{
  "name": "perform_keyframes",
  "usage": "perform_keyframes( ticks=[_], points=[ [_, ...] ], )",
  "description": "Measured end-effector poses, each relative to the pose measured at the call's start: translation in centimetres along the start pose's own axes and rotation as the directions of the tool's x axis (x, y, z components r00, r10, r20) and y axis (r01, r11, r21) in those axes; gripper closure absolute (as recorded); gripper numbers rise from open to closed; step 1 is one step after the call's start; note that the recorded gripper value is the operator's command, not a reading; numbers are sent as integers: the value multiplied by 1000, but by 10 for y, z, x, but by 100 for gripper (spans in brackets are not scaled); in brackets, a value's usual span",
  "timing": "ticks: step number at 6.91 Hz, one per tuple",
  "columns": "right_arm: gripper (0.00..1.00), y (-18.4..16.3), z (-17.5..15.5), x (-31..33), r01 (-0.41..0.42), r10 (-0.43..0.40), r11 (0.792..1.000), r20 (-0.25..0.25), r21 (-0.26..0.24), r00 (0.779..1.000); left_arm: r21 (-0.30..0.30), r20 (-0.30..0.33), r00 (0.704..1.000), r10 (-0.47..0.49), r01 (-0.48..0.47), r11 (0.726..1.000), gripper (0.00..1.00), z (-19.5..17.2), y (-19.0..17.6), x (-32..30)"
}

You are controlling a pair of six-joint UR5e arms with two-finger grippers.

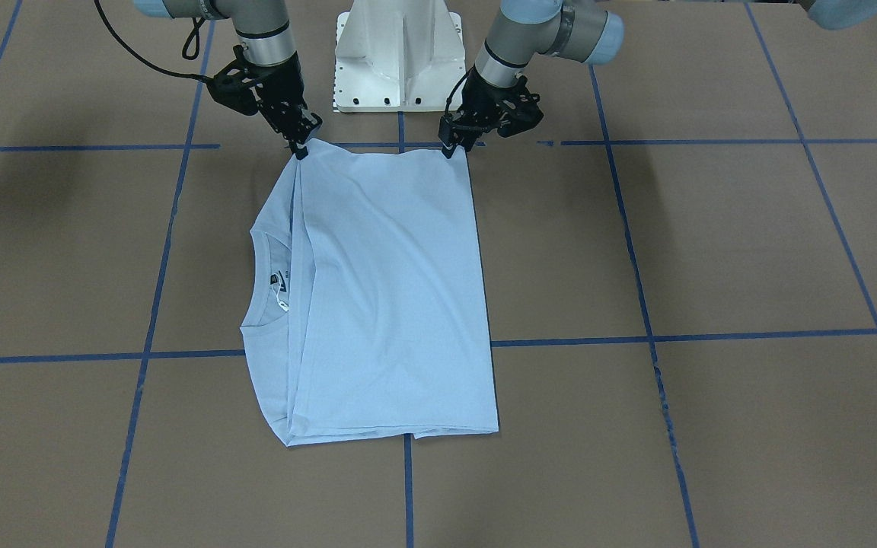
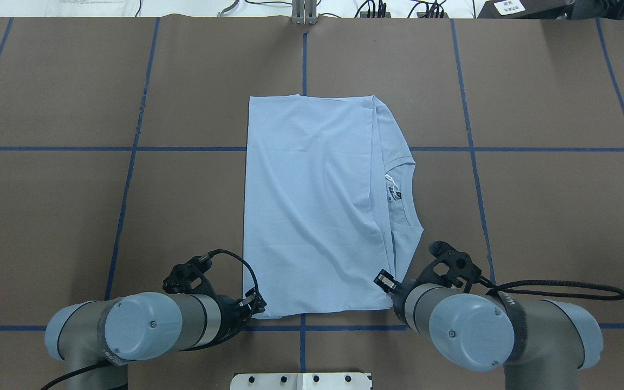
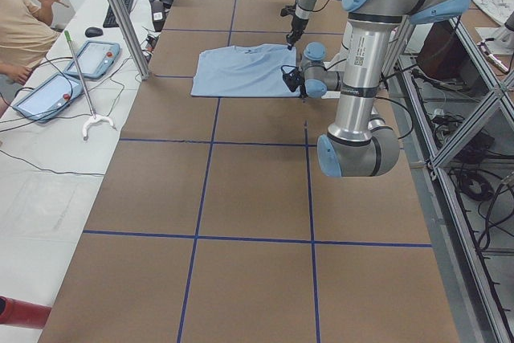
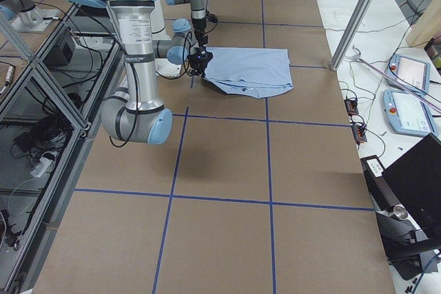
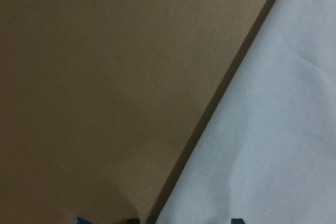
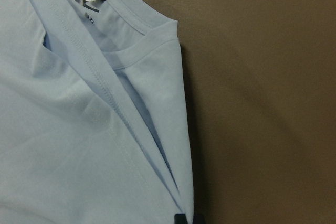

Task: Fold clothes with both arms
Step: 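Move the left gripper to the near hem beside the right gripper, then grasp the near hem with both grippers and fold it toward the far edge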

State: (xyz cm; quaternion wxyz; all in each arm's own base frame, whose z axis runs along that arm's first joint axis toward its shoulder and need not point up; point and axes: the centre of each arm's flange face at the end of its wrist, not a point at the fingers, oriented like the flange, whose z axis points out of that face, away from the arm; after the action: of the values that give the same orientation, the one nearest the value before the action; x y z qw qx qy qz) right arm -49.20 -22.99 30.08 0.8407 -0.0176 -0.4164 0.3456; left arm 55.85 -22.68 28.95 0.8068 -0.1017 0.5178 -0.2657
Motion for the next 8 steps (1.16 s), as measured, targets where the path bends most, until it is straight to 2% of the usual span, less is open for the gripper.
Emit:
perform_keyframes(
  ticks=[3, 5, 7, 8],
  points=[
    [100, 0, -3, -1, 0, 0, 1000, 4, -3, 1000, -39, -68, 998, -8, 5, 999, 100, -39, 12, 17],
    [100, -1, -17, -6, -5, 6, 1000, 30, -17, 1000, -41, -96, 995, -24, 20, 999, 100, -54, 10, 25],
    [100, -24, -52, -26, -42, 44, 999, 105, -18, 993, 13, -195, 980, -31, 34, 999, 100, -90, -29, 66],
    [100, -45, -63, -40, -62, 61, 998, 140, 5, 988, 64, -250, 968, 4, 13, 998, 100, -114, -60, 90]
  ],
)
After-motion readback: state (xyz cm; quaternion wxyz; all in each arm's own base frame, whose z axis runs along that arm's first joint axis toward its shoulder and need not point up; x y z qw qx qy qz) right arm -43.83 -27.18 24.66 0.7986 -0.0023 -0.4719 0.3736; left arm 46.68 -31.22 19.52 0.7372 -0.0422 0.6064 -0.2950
